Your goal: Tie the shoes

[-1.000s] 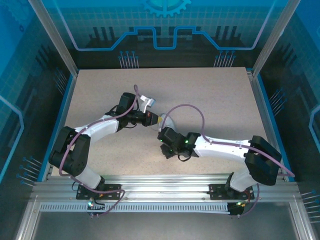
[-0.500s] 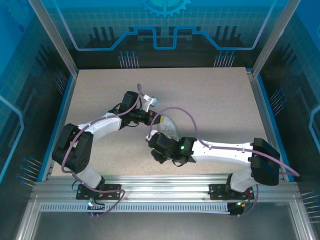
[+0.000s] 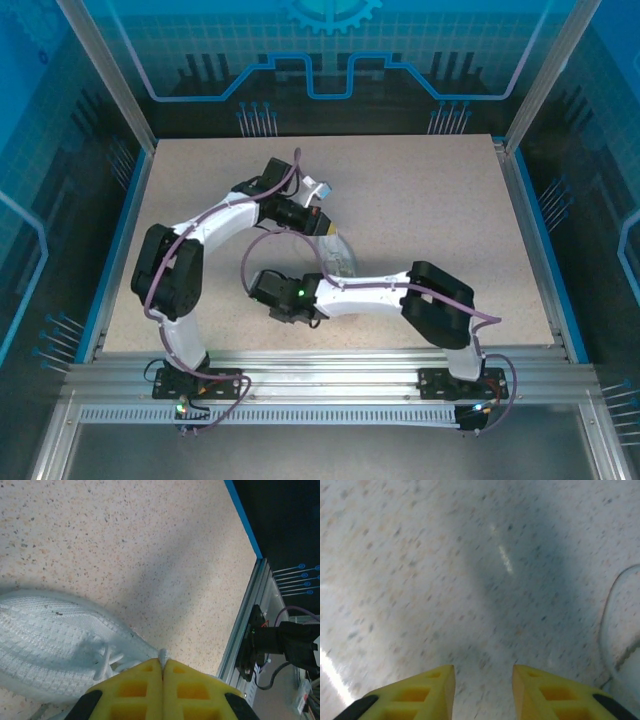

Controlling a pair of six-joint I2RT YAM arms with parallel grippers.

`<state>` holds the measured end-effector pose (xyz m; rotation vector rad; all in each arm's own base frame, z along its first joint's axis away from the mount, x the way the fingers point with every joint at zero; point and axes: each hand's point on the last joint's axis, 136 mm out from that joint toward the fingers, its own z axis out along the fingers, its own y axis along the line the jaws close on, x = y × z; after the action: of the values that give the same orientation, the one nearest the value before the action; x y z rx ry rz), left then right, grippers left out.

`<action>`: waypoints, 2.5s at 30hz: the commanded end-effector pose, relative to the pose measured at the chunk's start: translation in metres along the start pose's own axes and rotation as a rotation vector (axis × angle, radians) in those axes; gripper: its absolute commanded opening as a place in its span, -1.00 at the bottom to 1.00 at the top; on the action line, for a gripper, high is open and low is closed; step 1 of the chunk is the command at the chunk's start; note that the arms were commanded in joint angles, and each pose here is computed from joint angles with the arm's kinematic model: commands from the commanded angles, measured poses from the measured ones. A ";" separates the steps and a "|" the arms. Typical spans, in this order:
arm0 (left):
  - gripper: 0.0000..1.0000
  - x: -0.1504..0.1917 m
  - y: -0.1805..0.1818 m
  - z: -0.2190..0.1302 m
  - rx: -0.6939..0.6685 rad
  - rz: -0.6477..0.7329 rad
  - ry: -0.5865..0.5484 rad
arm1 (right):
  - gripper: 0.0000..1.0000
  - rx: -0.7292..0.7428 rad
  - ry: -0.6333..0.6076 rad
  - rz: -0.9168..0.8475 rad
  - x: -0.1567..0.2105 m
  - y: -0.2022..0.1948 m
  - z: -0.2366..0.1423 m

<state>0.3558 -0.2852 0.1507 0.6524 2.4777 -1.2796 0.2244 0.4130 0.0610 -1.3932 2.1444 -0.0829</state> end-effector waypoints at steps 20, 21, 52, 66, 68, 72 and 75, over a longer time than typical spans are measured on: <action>-1.00 -0.017 -0.006 0.026 -0.041 0.028 0.109 | 0.06 -0.046 0.256 0.154 0.011 -0.070 0.057; -1.00 -0.017 -0.007 0.026 -0.043 0.028 0.108 | 0.07 -0.062 0.259 0.174 0.011 -0.071 0.058; -1.00 -0.036 -0.006 0.048 -0.044 0.023 0.123 | 0.09 -0.166 0.324 0.405 0.013 -0.097 0.106; -1.00 -0.031 -0.003 0.048 -0.060 0.030 0.138 | -0.60 -0.252 0.385 0.359 0.038 -0.076 0.092; -1.00 -0.032 -0.003 0.049 -0.058 0.031 0.136 | -0.73 -0.247 0.372 0.325 0.038 -0.073 0.085; -1.00 -0.032 -0.003 0.049 -0.058 0.028 0.130 | -0.90 -0.201 0.311 0.249 0.034 -0.074 0.069; -1.00 -0.033 -0.004 0.048 -0.055 0.029 0.117 | -1.00 -0.169 0.225 0.198 0.026 -0.073 0.058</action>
<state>0.3881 -0.3318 0.1349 0.7566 2.5857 -1.1916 0.3124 0.3881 0.0204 -1.2655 2.5532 0.0954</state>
